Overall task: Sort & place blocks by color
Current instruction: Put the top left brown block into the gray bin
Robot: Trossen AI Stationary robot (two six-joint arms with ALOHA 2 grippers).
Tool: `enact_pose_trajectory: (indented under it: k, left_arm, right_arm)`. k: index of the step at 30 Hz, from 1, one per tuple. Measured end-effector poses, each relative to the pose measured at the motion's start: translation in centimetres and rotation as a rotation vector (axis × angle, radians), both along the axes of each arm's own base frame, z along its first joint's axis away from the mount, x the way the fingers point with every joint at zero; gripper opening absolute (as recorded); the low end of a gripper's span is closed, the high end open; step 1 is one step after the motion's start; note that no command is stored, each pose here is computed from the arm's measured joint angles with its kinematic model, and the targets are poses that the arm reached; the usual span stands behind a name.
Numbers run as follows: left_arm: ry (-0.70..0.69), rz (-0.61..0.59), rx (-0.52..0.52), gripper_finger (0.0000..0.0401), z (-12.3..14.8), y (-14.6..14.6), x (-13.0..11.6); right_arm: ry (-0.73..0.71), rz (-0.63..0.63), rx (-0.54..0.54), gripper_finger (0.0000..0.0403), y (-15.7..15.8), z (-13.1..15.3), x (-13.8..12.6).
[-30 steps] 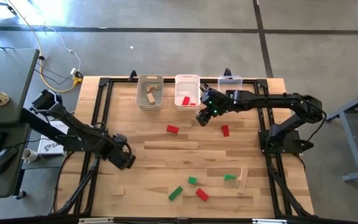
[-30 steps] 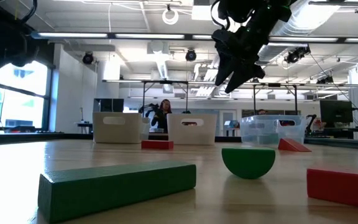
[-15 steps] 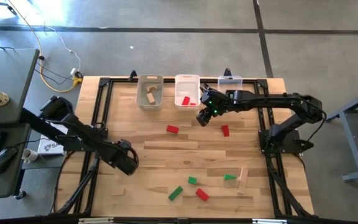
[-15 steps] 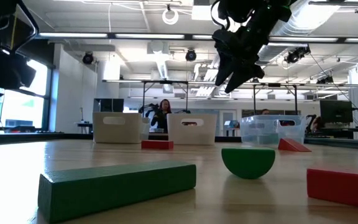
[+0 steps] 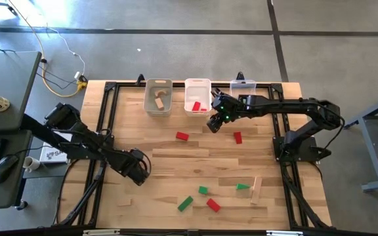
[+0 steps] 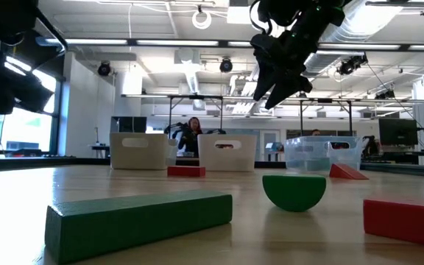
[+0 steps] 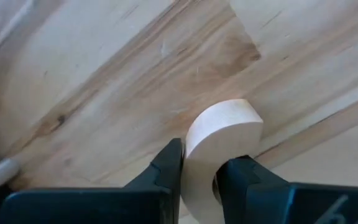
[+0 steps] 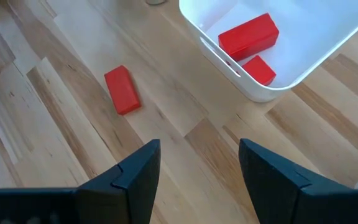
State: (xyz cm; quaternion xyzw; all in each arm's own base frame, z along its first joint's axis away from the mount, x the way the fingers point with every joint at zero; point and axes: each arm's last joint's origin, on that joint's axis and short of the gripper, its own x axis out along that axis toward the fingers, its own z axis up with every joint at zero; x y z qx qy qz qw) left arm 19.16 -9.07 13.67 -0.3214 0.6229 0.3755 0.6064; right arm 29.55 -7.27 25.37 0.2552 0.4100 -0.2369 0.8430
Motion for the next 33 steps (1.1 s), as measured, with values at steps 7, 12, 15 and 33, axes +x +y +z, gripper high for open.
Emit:
enact_pose_trajectory:
  k: [7,12,15,33]
  left_arm:
    - [-0.093,-0.017,0.011,0.0046,1.3,1.4,0.5]
    - [-0.207,-0.003,0.067,0.0048,2.9,3.2,0.7]
    - [-0.281,0.005,0.115,0.0048,4.0,4.5,0.8]
    - [-0.596,-0.039,0.427,0.0050,8.5,15.2,1.7]
  right_arm:
    - [-0.005,-0.005,0.013,0.0204,0.2,0.0,0.1]
    - [-0.010,-0.016,0.027,0.0204,0.6,0.0,0.1]
    - [-0.015,-0.006,0.027,0.0204,0.9,0.0,0.3]
    - [-0.060,0.001,0.023,0.0204,3.7,0.3,1.0]
